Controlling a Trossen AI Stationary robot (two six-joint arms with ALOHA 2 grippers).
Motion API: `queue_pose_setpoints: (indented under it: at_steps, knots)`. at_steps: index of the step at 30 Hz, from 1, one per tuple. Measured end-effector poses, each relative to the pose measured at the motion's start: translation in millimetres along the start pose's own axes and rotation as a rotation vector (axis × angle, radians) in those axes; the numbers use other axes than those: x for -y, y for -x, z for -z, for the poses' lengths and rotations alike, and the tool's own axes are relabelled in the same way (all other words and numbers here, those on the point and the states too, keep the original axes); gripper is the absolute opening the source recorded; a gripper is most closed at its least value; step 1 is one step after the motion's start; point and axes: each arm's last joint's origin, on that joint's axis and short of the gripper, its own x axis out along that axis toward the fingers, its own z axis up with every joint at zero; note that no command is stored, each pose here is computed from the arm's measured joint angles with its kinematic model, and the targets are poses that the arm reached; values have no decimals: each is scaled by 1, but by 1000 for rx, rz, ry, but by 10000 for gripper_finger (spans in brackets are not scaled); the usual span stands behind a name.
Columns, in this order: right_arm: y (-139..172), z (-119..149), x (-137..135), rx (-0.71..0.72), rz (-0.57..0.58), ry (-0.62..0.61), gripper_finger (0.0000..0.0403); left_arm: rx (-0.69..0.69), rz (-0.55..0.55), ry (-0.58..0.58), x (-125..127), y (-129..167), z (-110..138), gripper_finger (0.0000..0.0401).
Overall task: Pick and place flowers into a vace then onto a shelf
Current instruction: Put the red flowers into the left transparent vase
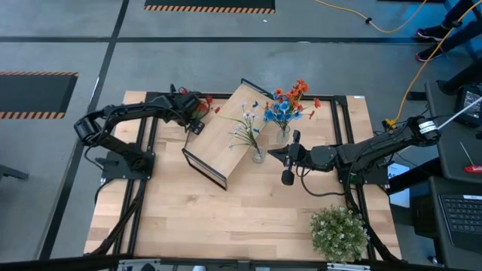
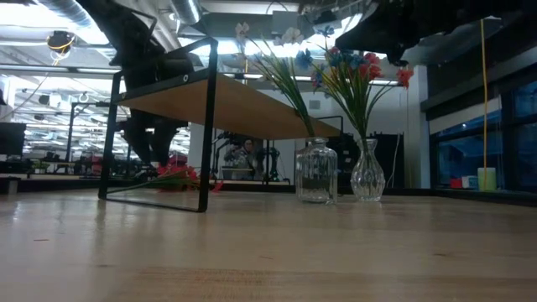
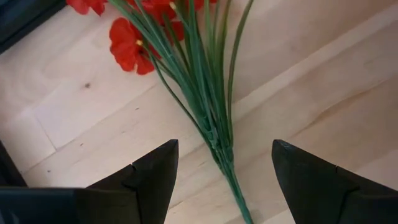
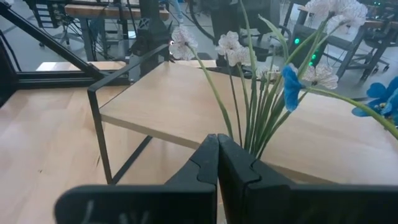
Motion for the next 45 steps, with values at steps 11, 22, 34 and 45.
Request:
queue_pose_setpoints:
  at_steps: [11,22,34,45]
  knots:
    - [-6,8,-3,-41,2,-2,5,-57,5,-6,6,-28,-3,251]
    - [-7,10,-4,-45,2,15,5,-89,-43,8,-1,-40,-4,251]
    - [-7,8,-4,-34,1,20,5,-91,-4,7,-5,-41,-6,191]
    - [-7,8,-4,-35,1,20,5,-89,21,-5,-4,-41,-7,180]
